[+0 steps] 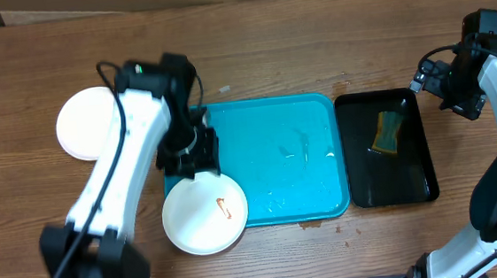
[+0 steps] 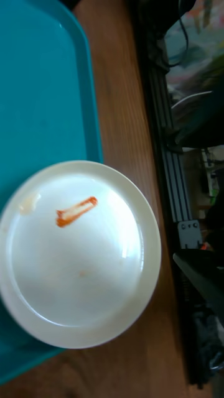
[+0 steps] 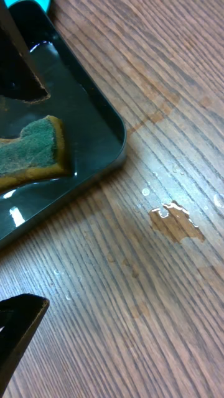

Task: Clean dirty plates on tray and stack at the side
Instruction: 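Move left gripper to the remaining white plate's rim on the tray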

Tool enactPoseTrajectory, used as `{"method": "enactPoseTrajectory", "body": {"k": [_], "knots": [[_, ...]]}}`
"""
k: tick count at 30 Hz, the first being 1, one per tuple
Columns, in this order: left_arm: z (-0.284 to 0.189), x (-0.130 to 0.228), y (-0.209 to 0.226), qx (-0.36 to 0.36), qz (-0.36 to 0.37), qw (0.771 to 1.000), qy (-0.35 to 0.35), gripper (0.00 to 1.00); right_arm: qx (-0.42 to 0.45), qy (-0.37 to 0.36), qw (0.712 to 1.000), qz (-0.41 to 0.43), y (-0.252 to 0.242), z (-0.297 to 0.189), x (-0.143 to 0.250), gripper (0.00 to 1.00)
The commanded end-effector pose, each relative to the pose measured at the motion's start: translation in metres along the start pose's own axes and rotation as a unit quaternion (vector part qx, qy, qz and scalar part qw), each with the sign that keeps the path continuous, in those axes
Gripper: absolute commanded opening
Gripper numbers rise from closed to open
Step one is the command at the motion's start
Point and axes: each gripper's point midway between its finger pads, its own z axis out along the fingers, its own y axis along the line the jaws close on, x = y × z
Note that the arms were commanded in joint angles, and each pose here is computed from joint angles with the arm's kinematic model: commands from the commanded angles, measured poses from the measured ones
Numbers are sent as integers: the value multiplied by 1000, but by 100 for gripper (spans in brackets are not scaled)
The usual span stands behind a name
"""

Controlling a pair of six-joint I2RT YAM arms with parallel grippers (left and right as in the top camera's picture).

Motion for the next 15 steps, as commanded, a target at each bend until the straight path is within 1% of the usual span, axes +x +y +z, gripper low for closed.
{"method": "enactPoseTrajectory", "body": {"k": [1,6,10,15], "knots": [[14,30,20,-42,-89,995,-19,53,-10,-20,1000,-1,5,-13,-7,100],[48,50,42,-52,-171,983,-32,49,-10,-20,1000,-1,5,-13,-7,100],[72,61,61,-62,-244,967,-25,45,-10,-20,1000,0,5,-13,-7,100],[100,65,80,-63,-295,953,-13,43,-10,-20,1000,-1,5,-13,-7,100]]}}
